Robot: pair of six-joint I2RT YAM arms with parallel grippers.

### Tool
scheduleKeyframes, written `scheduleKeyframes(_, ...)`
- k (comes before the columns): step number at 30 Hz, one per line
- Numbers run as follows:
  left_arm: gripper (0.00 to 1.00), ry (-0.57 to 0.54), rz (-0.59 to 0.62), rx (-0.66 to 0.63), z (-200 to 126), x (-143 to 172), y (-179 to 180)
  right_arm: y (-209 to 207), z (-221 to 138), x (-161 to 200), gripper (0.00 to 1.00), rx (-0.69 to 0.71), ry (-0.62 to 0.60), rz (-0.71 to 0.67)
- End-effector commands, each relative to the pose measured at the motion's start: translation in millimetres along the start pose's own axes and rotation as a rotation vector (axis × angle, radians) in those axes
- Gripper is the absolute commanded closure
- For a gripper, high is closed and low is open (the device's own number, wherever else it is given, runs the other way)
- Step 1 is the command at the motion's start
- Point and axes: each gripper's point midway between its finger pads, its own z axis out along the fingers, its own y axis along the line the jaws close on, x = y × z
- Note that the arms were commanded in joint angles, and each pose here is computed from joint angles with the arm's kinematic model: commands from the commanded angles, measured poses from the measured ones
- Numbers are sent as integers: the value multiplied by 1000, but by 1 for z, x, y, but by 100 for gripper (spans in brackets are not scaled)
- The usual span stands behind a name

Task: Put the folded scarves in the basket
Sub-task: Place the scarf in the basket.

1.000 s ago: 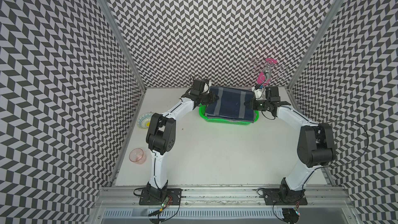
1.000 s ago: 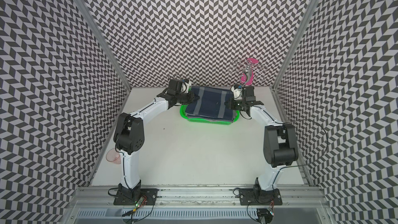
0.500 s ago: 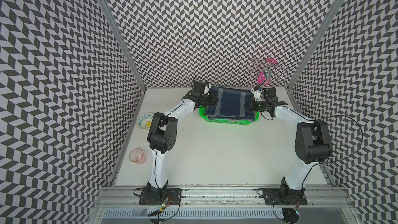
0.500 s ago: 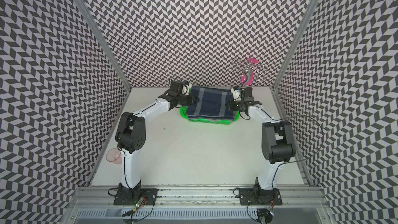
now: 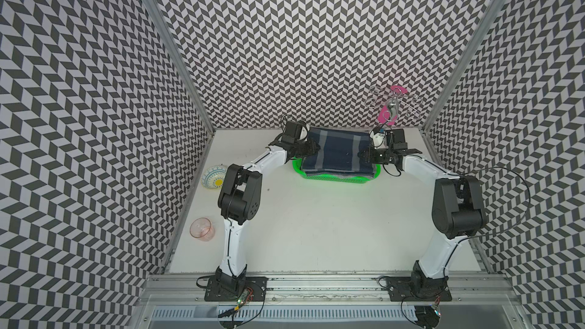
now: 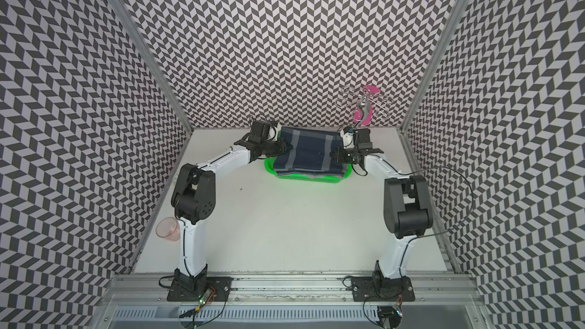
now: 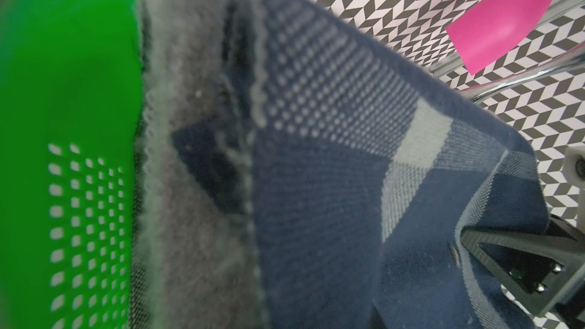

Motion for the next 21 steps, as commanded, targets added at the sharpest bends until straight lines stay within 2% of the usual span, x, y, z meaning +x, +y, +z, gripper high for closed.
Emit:
scheduleKeyframes(1,69,-57,7,-66,-11,-17,17,-9,-18,-25,52,76,-78,-21)
scheduleKeyframes(10,62,-57,-16,-91,-24,-13,24,-8,-32,-29,49,97,-107,-22)
scheduleKeyframes(21,51,-108,9,-76,-41,-27,12,-14,-41,-27,47,140,-122,-3)
